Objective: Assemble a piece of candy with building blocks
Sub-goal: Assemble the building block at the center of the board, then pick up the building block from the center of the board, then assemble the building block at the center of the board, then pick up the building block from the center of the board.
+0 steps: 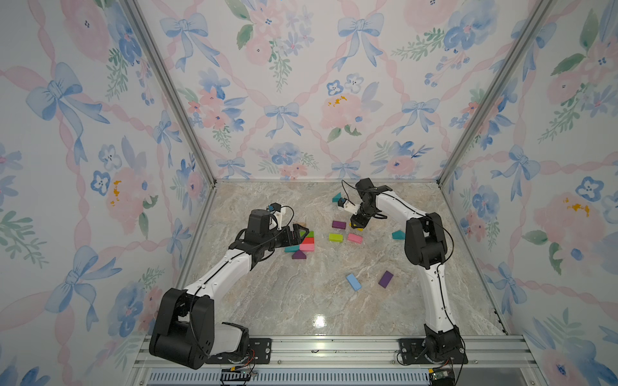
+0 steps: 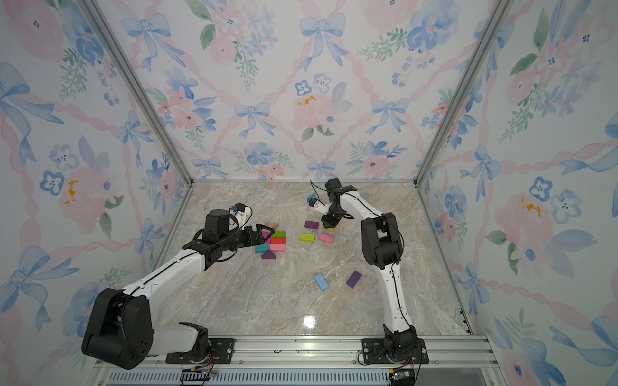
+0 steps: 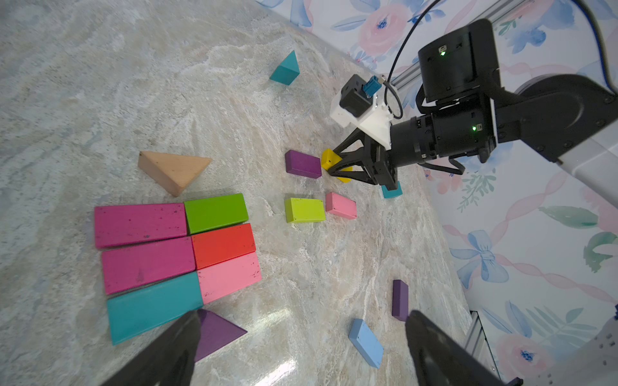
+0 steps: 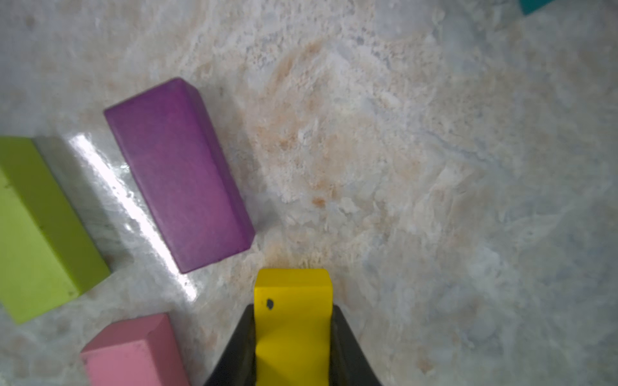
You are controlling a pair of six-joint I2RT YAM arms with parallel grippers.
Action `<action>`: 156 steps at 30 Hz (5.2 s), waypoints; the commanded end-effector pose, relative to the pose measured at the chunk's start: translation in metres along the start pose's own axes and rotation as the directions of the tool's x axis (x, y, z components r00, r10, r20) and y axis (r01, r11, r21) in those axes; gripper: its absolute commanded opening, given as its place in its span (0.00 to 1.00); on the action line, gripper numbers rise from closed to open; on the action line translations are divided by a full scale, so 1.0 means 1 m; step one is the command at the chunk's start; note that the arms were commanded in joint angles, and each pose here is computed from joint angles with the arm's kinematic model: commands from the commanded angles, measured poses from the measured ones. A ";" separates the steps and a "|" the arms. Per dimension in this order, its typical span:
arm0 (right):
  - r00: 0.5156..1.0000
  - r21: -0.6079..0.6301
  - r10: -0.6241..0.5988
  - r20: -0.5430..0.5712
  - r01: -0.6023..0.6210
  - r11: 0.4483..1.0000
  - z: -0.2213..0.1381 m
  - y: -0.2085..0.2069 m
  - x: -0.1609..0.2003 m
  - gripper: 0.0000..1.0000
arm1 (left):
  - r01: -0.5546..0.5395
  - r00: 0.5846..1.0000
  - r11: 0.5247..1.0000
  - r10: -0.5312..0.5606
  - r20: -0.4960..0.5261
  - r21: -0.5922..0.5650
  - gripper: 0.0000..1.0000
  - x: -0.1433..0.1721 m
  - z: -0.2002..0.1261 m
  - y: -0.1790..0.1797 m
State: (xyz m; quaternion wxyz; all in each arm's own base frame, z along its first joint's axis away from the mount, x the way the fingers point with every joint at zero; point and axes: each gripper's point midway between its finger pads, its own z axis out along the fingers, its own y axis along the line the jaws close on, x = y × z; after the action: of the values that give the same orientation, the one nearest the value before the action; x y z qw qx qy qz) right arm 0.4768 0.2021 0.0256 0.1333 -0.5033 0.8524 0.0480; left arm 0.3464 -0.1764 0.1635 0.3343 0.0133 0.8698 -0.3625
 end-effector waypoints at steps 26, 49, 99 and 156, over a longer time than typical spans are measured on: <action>1.000 0.027 0.025 0.017 -0.026 0.999 -0.049 0.017 -0.008 0.62 | -0.034 0.998 0.998 0.031 0.055 0.048 0.98 -0.015 -0.016 -0.017; 0.572 -0.001 0.820 0.014 -0.820 0.572 -0.093 0.166 0.142 0.67 | -0.133 0.991 0.985 0.130 0.035 0.107 0.98 0.032 -0.028 -0.036; 0.941 0.103 0.144 -0.306 -0.117 0.988 -0.033 0.133 0.079 0.18 | -0.074 0.996 0.971 0.084 -0.037 0.228 0.98 0.099 -0.022 -0.081; 0.907 -0.047 0.380 -0.181 -0.394 0.918 -0.027 0.246 0.094 0.76 | -0.163 0.985 0.984 0.166 -0.039 0.070 0.98 0.115 -0.047 -0.051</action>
State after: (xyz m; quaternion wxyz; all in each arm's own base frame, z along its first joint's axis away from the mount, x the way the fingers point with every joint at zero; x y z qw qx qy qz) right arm 0.2170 0.2287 0.0229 0.0345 -0.3393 0.9381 0.0611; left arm 0.2192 -0.2142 0.1565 0.3443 0.1115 0.8556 -0.3702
